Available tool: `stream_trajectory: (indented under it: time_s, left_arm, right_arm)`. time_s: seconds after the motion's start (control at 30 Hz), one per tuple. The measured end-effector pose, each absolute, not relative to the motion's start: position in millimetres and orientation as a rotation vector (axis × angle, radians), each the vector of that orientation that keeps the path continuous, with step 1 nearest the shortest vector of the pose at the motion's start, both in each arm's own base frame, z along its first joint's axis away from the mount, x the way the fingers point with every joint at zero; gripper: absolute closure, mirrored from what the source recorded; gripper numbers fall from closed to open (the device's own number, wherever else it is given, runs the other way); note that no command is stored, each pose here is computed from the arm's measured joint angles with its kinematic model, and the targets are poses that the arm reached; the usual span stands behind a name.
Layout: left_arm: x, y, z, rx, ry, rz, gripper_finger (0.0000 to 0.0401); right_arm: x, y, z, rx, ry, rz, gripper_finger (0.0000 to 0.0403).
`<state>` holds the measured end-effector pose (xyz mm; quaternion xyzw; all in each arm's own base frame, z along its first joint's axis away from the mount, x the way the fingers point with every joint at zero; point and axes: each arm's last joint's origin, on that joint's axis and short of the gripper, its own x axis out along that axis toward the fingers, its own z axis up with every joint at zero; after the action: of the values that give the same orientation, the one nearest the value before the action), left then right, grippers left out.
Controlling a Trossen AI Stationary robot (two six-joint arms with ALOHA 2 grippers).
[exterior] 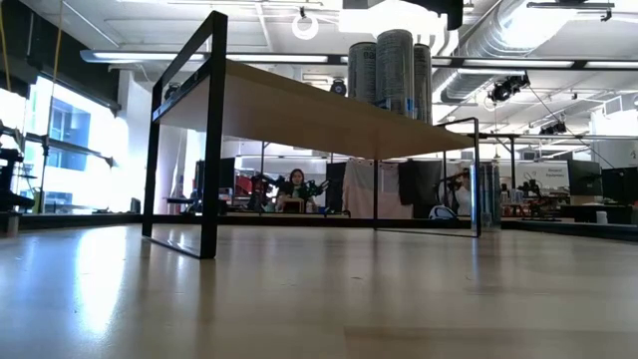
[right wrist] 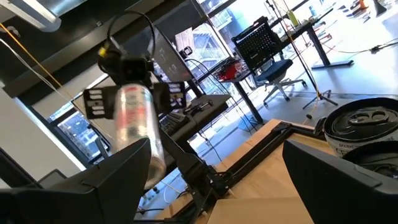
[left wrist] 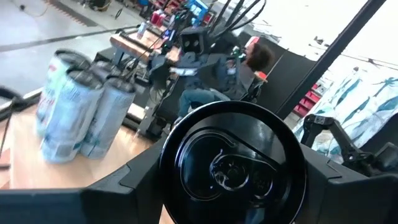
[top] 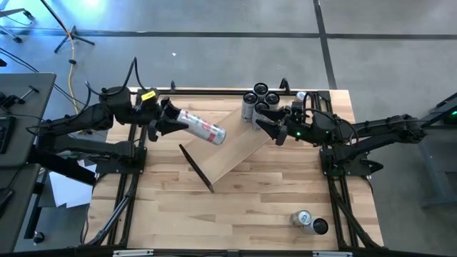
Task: Place canned beverage on shelf
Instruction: Put the top white-pink soda can on the shelf
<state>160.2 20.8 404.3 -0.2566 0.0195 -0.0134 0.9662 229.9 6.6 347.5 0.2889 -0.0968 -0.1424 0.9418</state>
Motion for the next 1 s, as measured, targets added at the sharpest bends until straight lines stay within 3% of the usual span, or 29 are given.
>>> stream_trajectory:
  time_s: [0.53,1.0]
  left_arm:
    - [224,5,468,-0.153,0.375,-0.038,0.0177]
    - [220,5,475,-0.139,0.418,-0.021,0.0177]
  right_arm:
    - [230,7,347,0.582,-0.195,-0.291,0.0052]
    - [230,7,347,0.582,-0.195,-0.291,0.0052]
